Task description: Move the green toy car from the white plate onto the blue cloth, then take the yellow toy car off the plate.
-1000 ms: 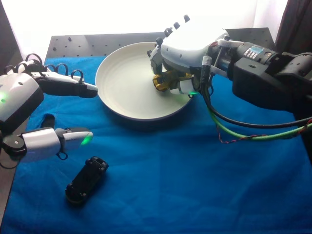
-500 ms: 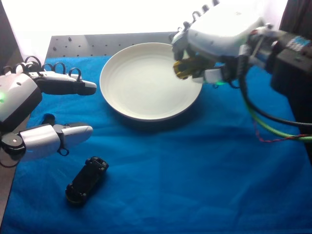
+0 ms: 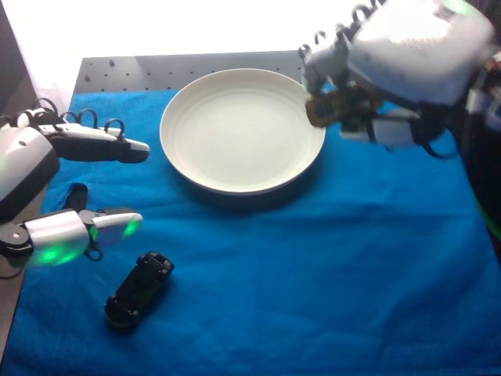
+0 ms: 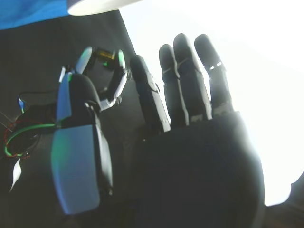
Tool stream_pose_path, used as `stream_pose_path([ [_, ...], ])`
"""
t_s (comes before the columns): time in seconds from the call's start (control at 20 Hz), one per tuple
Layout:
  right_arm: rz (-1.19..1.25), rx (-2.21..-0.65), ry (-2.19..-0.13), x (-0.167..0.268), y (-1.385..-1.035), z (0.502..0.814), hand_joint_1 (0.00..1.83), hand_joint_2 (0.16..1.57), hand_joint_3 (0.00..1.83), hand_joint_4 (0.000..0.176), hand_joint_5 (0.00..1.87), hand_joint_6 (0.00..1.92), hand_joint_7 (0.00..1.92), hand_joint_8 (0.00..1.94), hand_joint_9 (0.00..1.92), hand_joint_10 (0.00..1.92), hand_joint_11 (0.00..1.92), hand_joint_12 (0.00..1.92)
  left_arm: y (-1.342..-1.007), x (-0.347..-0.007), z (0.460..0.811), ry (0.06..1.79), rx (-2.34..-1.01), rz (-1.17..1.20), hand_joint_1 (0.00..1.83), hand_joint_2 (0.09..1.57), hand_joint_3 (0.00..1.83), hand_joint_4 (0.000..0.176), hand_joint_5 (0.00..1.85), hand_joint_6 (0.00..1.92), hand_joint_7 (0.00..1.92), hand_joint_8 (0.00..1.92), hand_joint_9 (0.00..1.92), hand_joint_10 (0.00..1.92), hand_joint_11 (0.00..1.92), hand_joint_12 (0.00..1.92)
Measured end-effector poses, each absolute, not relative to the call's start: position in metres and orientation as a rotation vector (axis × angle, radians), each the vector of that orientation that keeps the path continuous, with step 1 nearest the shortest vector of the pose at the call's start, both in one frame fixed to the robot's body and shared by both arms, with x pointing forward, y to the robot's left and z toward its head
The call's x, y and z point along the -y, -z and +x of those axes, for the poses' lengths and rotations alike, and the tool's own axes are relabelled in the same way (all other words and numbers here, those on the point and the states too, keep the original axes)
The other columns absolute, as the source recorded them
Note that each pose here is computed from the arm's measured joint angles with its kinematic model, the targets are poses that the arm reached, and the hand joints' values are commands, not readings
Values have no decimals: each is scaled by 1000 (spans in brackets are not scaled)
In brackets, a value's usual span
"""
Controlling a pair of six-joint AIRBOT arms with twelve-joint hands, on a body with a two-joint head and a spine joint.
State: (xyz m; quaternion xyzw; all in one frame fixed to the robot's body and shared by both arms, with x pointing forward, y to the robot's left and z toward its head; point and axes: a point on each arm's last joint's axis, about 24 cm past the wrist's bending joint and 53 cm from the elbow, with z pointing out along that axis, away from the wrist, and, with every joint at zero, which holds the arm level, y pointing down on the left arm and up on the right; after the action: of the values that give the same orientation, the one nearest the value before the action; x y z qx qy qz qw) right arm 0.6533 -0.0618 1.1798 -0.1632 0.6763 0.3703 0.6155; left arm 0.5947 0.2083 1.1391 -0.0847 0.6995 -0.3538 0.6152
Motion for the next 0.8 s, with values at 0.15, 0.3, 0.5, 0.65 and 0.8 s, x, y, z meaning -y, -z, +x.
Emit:
stream_pose_path([
  [0.15, -432, -1552, -867, 62, -1178, 626, 1290, 1079, 1, 0, 1010, 723, 1120, 1043, 1184, 1218, 1025, 1666, -1140, -211, 594, 810, -1603, -206, 729, 1084, 0, 104, 721, 3, 608, 9, 621, 35, 108, 1346],
  [0.3, -469, -1566, -878, 65, -1170, 603, 1273, 1040, 0, 0, 1192, 553, 1164, 994, 1171, 1356, 1074, 1709, -1137, -213, 591, 806, -1610, -210, 704, 1097, 4, 110, 708, 0, 593, 1, 592, 22, 60, 1349],
  [0.5, -499, -1612, -886, 68, -1158, 577, 1392, 1107, 5, 0, 1007, 646, 970, 1140, 901, 1346, 841, 1701, -1138, -215, 591, 799, -1609, -215, 701, 1109, 1, 122, 705, 0, 586, 0, 590, 18, 71, 1332],
  [0.65, -494, -1689, -921, 71, -1135, 558, 1355, 1108, 0, 0, 934, 871, 994, 1161, 970, 1364, 707, 1491, -1138, -216, 591, 798, -1606, -216, 730, 1106, 0, 100, 716, 5, 600, 11, 611, 28, 78, 1350],
  [0.8, -430, -1800, -957, 80, -1105, 551, 1387, 1121, 0, 0, 943, 807, 924, 1126, 924, 1369, 975, 1563, -1138, -217, 591, 797, -1607, -217, 710, 1101, 0, 131, 709, 0, 588, 2, 589, 16, 69, 1345],
])
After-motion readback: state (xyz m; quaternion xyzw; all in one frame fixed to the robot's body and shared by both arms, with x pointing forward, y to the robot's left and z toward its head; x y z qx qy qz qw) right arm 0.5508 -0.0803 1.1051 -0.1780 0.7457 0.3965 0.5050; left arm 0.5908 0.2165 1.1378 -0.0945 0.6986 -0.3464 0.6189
